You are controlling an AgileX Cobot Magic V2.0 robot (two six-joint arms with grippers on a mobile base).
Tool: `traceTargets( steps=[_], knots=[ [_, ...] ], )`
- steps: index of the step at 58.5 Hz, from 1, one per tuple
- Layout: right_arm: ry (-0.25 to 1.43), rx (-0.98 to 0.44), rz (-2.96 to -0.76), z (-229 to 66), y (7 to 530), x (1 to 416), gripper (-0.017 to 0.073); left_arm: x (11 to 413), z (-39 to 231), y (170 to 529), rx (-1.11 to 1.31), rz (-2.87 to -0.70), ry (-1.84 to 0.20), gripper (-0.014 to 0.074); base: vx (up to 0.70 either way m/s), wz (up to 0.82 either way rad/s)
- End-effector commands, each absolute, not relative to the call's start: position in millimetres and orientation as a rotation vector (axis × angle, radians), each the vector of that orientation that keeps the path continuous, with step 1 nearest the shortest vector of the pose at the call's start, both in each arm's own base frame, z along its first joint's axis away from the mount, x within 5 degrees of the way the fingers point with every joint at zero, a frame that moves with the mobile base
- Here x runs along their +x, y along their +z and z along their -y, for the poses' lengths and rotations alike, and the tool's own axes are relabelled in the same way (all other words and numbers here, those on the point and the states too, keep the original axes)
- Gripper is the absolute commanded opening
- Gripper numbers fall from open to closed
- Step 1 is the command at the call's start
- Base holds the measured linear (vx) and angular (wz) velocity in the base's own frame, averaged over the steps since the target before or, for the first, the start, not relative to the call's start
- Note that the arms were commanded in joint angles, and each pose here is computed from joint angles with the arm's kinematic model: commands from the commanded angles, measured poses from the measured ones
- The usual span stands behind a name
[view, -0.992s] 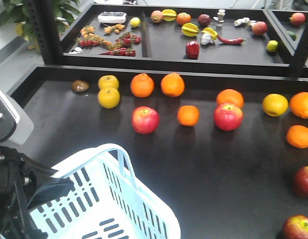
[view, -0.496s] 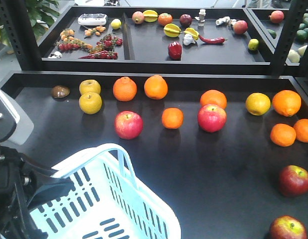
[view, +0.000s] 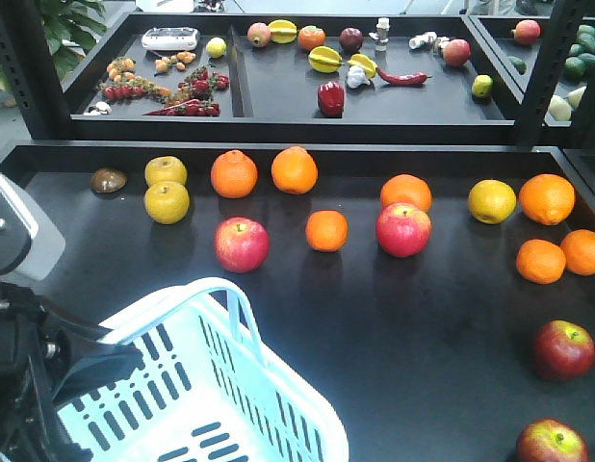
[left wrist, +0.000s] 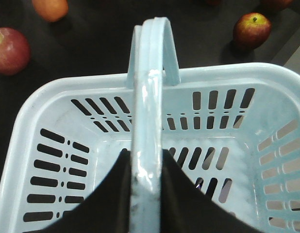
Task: Pick three apples into basket with both arms
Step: 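Drive up to the fruit table edge and stop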
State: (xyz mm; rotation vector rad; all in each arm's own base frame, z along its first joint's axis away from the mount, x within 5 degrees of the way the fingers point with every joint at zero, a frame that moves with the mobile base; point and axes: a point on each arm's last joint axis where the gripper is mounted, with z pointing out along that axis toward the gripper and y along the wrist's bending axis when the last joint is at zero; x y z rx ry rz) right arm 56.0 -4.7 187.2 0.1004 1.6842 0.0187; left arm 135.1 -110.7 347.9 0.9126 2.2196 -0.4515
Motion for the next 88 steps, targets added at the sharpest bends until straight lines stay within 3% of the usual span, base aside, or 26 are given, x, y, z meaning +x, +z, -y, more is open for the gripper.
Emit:
traceTargets(
  steps=[1,88],
  knots=[
    [0.014,0.065,-1.616,3.1,190.3,56.2,-0.0008,135.8,112.5,365.2,0.848,-2.113,-0.494,-0.0006,0.01,-0.01],
    [0.014,0.065,-1.617,3.2,190.2,56.2,-0.0008,135.8,112.5,365.2,0.849,-2.112,-0.494,-0.0006,0.01,-0.02]
  ],
)
